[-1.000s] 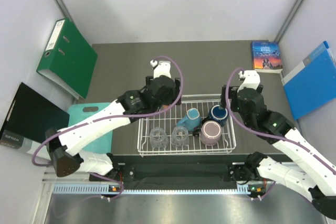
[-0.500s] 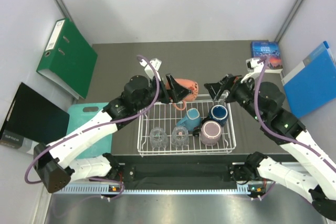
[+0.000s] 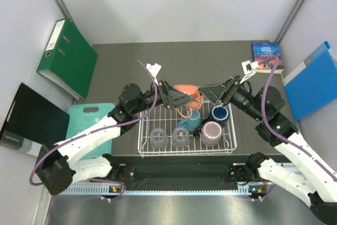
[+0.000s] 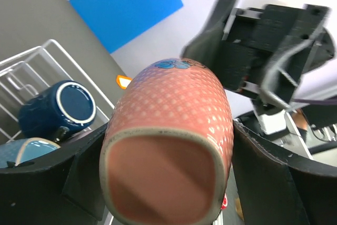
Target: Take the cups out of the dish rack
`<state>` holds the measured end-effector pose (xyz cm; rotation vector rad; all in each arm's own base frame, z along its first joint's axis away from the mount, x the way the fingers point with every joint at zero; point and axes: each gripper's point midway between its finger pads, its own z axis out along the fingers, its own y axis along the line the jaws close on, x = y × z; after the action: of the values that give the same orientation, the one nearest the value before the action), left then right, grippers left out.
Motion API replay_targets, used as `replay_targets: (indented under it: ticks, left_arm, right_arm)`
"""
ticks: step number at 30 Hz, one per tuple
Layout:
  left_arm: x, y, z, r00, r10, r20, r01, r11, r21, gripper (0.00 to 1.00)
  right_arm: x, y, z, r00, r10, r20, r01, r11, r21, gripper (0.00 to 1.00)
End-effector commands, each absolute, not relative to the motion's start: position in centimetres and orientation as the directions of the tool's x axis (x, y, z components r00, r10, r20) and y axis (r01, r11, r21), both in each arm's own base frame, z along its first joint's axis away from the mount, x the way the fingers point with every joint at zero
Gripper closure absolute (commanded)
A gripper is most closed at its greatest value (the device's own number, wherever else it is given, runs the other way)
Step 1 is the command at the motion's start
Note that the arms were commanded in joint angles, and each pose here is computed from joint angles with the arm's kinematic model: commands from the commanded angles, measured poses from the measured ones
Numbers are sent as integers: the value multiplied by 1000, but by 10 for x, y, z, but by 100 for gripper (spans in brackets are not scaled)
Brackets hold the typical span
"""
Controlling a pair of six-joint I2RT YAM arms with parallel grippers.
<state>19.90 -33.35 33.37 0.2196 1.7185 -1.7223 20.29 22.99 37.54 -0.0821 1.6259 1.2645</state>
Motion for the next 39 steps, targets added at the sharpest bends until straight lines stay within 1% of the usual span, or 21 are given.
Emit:
replay_targets:
  ticks: [1, 5, 9, 17, 23, 31, 37, 39]
  left_arm:
    - [178, -324, 389, -676, -400, -619, 694, -65, -717, 100]
    - [177, -323, 384, -677, -394, -622, 691, -51, -721, 100]
    - [179, -325, 379, -686, -391, -614, 683, -54, -729, 100]
    - [203, -317, 369, -638, -444, -629, 685, 46, -727, 100]
    - [209, -318, 377, -632, -440, -638, 699, 32, -714, 100]
    - [201, -326, 378, -674, -393, -625, 693, -46, -719, 100]
    - [190, -330, 379, -700, -340, -629, 692, -103, -715, 100]
    - [185, -332, 378, -709, -314, -631, 690, -126, -713, 100]
  right_arm:
    - [196, 232, 394, -477, 537, -696, -628, 345, 697, 36]
    - [196, 235, 389, -497, 525, -691, -626, 335, 704, 35]
    - [195, 241, 390, -514, 519, -683, -638, 301, 709, 37]
    - [188, 237, 391, -523, 503, -689, -634, 311, 708, 36]
    - [184, 236, 387, -529, 487, -695, -633, 318, 706, 36]
    - [192, 249, 382, -559, 460, -690, -635, 297, 713, 35]
    - [197, 262, 379, -588, 432, -684, -642, 266, 720, 37]
    - [198, 265, 380, -595, 429, -680, -647, 246, 722, 40]
